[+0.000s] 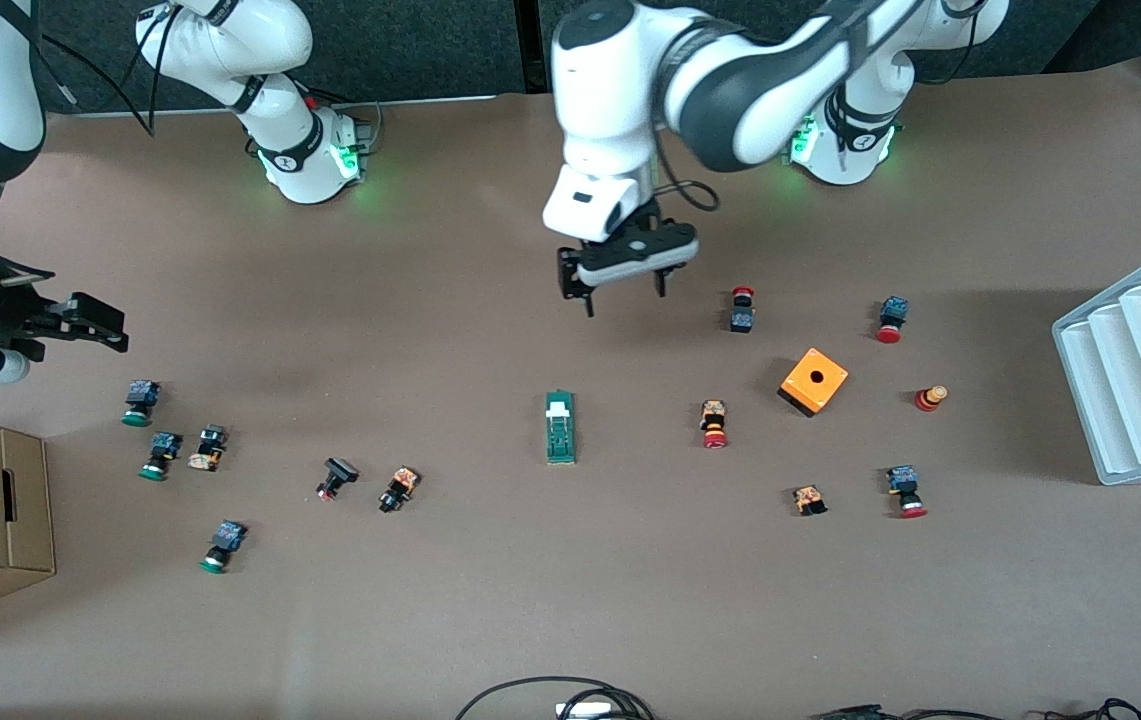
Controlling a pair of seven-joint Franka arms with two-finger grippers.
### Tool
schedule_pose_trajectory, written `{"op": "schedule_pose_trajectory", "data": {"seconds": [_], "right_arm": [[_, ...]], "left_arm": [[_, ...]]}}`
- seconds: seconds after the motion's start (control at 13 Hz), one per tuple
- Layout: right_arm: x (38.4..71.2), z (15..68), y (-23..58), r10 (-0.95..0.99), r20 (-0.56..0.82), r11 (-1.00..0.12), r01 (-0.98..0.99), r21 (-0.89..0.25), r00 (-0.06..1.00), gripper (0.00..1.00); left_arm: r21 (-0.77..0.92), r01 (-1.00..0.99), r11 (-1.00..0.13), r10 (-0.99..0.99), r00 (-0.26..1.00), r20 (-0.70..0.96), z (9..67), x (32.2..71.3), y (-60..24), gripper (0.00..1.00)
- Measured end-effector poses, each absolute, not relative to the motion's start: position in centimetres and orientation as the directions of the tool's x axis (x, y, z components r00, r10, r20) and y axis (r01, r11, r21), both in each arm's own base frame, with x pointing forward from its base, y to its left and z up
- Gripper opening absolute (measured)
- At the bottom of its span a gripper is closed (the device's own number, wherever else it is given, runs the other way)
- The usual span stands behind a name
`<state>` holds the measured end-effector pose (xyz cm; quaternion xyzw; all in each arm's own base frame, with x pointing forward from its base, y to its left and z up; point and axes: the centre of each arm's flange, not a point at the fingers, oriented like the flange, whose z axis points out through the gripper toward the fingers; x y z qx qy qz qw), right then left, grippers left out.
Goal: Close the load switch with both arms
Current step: 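Move the left gripper over the green load switch, then lower the left gripper onto the switch base while the right gripper approaches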
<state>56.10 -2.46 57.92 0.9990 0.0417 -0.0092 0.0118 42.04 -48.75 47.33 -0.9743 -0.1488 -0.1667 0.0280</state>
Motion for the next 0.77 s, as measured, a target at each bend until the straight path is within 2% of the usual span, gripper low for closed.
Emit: {"op": "schedule_pose_trajectory", "data": {"seconds": [0.77], "right_arm": [[56.0,57.8,-2.9,0.073,-0.025,-0.997,0.074,0.022,0.997,1.0]], "left_arm": [[0.05,0.304,-0.951,0.28,0.788,0.548,36.1,36.5,-56.6,1.0]]}}
